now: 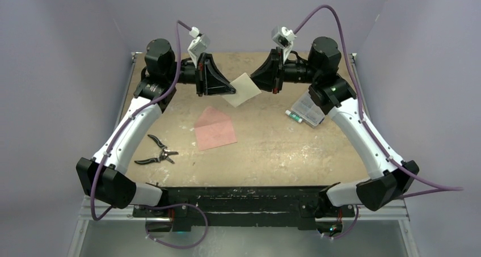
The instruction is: Place the letter into the envelope and seal it
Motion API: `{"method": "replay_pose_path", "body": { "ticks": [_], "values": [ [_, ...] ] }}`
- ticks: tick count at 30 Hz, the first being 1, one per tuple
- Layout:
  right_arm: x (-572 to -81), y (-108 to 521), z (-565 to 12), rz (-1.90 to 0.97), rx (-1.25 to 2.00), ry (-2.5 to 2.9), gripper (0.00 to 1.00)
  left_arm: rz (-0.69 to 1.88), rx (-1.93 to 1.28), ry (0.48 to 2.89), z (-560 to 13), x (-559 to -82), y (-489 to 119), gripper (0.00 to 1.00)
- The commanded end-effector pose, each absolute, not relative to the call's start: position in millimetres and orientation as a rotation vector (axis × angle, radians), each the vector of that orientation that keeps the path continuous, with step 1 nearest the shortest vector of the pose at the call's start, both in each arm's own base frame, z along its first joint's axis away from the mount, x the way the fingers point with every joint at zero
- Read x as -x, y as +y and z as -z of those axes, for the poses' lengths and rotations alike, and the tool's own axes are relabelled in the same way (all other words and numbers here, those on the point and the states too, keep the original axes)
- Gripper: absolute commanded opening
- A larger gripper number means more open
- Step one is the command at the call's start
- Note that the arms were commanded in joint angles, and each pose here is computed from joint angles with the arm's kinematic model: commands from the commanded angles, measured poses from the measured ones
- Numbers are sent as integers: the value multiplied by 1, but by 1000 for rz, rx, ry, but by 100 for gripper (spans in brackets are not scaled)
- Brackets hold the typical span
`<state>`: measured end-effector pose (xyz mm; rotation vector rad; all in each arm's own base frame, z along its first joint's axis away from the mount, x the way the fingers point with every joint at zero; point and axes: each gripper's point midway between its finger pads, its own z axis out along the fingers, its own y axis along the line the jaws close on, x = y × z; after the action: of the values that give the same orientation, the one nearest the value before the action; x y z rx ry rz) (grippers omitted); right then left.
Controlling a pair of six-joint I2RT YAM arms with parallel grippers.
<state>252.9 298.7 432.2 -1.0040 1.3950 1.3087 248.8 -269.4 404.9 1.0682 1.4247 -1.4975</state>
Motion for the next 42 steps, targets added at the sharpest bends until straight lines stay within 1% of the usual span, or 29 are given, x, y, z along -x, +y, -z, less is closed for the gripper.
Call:
{"method": "replay_pose_path", "body": {
  "ticks": [1,5,6,7,8,10,11,14,16,17,21,27,32,39,42],
  "values": [
    [-250,296,-452,-1280,1013,1345,0,1446,-1167,1279,-428,-233,-264,0],
    [-261,292,-465,-1243,891,1374,0,1420,-1135,1285,-430,-240,-264,0],
    [-270,289,-470,-1210,822,1385,6,1391,-1095,1297,-433,-248,-263,0],
    [-276,286,-473,-1191,752,1393,19,1360,-1041,1316,-436,-258,-261,0],
    [-282,281,-478,-1173,679,1391,34,1324,-981,1331,-440,-269,-259,0],
    [-294,268,-489,-1143,496,1373,52,1265,-882,1350,-448,-286,-256,0],
    [-295,261,-495,-1135,426,1348,58,1252,-863,1340,-452,-289,-255,0],
    [-292,234,-517,-1112,232,1237,74,1237,-786,1329,-463,-296,-253,0],
    [-281,215,-529,-1144,116,1125,82,1255,-741,1309,-472,-297,-252,0],
    [-276,212,-529,-1172,102,1088,85,1272,-718,1290,-479,-297,-252,0],
    [-273,221,-518,-1258,101,1092,89,1376,-670,1196,-504,-285,-252,0],
    [-281,240,-513,-1341,138,1154,90,1427,-683,1162,-517,-271,-251,0],
    [-273,264,-519,-1485,231,1119,88,1459,-677,1146,-522,-266,-251,0],
    [-238,274,-542,-1617,400,936,84,1488,-661,1143,-522,-265,-251,0],
    [-239,278,-545,-1630,403,937,83,1491,-663,1138,-523,-263,-251,0]
  ]
}}
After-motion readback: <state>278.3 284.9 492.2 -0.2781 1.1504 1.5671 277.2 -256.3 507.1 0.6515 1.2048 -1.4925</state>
